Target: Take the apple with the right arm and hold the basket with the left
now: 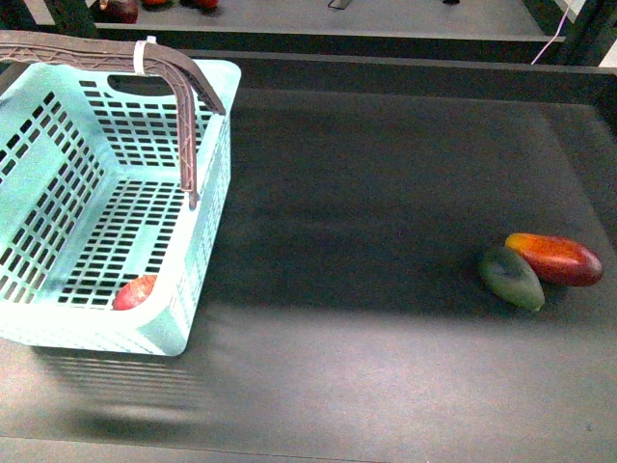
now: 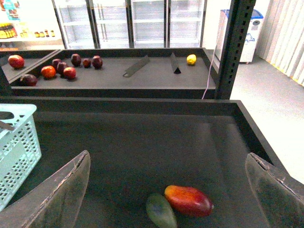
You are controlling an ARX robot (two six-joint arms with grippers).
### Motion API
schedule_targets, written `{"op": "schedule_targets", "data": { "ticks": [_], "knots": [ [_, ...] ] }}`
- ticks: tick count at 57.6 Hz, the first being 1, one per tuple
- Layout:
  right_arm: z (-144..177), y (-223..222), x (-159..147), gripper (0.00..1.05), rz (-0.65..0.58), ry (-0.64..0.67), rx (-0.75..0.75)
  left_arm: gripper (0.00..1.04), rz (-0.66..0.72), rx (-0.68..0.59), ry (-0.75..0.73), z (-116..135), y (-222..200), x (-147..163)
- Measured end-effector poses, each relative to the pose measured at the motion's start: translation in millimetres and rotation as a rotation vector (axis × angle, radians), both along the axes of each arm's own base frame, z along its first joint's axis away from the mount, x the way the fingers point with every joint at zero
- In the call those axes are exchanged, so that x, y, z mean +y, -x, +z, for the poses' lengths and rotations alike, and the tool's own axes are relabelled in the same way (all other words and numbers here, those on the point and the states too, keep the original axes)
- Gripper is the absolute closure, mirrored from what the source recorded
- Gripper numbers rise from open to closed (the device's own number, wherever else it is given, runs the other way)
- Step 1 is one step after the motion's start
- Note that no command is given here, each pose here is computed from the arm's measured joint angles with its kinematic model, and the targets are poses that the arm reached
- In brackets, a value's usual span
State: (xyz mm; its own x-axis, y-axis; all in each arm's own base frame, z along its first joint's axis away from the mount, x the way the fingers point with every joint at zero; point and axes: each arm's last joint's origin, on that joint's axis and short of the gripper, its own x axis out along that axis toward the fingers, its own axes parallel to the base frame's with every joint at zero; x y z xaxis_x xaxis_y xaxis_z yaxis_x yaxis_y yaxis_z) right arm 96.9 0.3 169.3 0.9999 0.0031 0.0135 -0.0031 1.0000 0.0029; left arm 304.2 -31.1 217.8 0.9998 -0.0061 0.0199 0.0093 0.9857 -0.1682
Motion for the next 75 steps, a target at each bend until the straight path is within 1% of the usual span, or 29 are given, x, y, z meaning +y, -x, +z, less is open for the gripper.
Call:
{"op": "schedule_targets", "data": {
  "ticks": [4,5,9,11,23,25,30,45,49,55,75],
  "knots": [
    [0.0,0.0,0.0,0.09,0.0,0.0,0.0,0.81,0.012,0.009,-0.085,-8.8,19.2,6.3],
    [0.0,0.0,0.0,0.09,0.0,0.0,0.0,0.83,0.012,0.012,-0.092,-10.2,21.3,6.9],
    [0.0,0.0,0.0,0.09,0.0,0.0,0.0,0.97,0.003,0.028,-0.126,-19.1,37.7,10.2],
    [0.0,0.0,0.0,0.09,0.0,0.0,0.0,1.02,-0.001,0.031,-0.131,-21.6,43.6,11.1],
    [0.0,0.0,0.0,0.09,0.0,0.0,0.0,1.01,0.003,0.028,-0.151,-31.6,80.2,19.2],
    [0.0,0.0,0.0,0.09,0.0,0.0,0.0,1.01,-0.014,0.026,-0.152,-33.3,86.1,23.5],
    [0.0,0.0,0.0,0.09,0.0,0.0,0.0,1.01,0.005,0.026,-0.154,-36.4,98.4,29.8],
    [0.0,0.0,0.0,0.09,0.0,0.0,0.0,1.02,0.004,0.032,-0.155,-44.0,129.3,30.6],
    [0.0,0.0,0.0,0.09,0.0,0.0,0.0,1.02,0.005,0.012,-0.155,-48.8,136.1,30.6],
    [0.0,0.0,0.0,0.09,0.0,0.0,0.0,1.02,0.003,0.04,-0.156,-56.3,145.1,30.7],
    [0.0,0.0,0.0,0.09,0.0,0.0,0.0,1.02,0.005,0.016,-0.158,-49.4,170.3,30.7]
  ]
}}
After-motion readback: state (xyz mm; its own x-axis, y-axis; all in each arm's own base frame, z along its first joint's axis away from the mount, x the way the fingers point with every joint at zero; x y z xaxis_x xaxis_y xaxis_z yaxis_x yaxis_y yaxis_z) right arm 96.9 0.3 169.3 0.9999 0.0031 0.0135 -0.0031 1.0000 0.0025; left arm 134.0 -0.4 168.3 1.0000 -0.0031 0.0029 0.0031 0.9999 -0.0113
